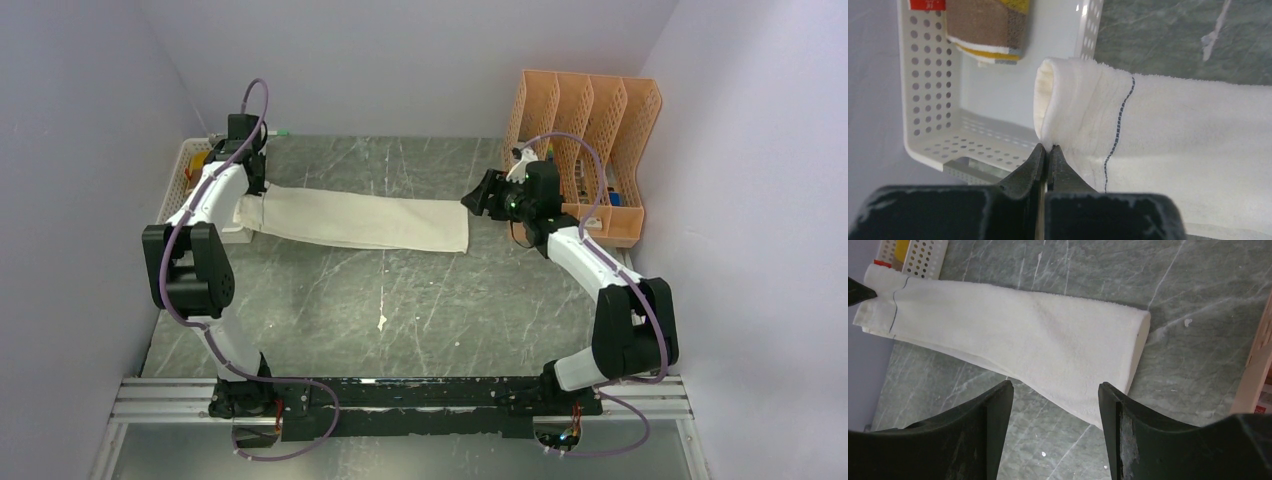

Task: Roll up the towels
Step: Fold the towel at the center of the board.

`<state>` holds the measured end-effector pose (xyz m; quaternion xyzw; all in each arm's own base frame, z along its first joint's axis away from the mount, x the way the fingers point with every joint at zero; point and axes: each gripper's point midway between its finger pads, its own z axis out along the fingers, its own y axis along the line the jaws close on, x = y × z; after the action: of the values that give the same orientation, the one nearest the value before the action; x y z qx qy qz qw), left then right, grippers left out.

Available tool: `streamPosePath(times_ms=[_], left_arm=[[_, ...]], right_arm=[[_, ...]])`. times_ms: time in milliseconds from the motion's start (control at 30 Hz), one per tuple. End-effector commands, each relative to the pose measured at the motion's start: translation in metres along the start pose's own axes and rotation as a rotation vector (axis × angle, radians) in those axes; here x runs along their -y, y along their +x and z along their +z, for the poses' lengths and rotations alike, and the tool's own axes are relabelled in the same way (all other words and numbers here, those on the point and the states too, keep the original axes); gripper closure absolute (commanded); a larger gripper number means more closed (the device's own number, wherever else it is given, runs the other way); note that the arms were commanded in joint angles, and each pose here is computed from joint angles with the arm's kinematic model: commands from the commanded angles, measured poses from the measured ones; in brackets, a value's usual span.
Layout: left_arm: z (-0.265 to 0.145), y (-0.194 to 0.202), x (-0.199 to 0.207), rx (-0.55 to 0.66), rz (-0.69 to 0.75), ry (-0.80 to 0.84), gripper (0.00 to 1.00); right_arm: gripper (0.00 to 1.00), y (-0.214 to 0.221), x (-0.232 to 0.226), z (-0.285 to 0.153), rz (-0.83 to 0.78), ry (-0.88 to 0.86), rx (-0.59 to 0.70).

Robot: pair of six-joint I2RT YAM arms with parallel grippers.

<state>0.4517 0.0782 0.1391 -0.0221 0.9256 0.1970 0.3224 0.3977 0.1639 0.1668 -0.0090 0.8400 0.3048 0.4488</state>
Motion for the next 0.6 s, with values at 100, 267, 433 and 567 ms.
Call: streamPosePath(times_ms=[100, 267, 433, 567], left_arm=[[-0.035, -0.026, 0.029, 0.024, 0.009, 0.055, 0.93], [-0.033, -0.017, 0.091, -0.072, 0.067, 0.189, 0.93], [-0.047, -0.026, 0.172, -0.073, 0.025, 0.5, 0.93], [-0.079, -0.04, 0.238, -0.045, -0.031, 0.766, 0.93]], right_arm=[[0.36, -0.002, -0.008, 0.008, 0.021, -0.032, -0.015], [0.36, -0.004, -0.01, 0.005, 0.016, -0.025, -0.019], [0.36, -0.006, -0.01, 0.001, 0.009, -0.013, -0.011], [0.35, -0.005, -0.01, -0.003, 0.019, -0.007, -0.01]])
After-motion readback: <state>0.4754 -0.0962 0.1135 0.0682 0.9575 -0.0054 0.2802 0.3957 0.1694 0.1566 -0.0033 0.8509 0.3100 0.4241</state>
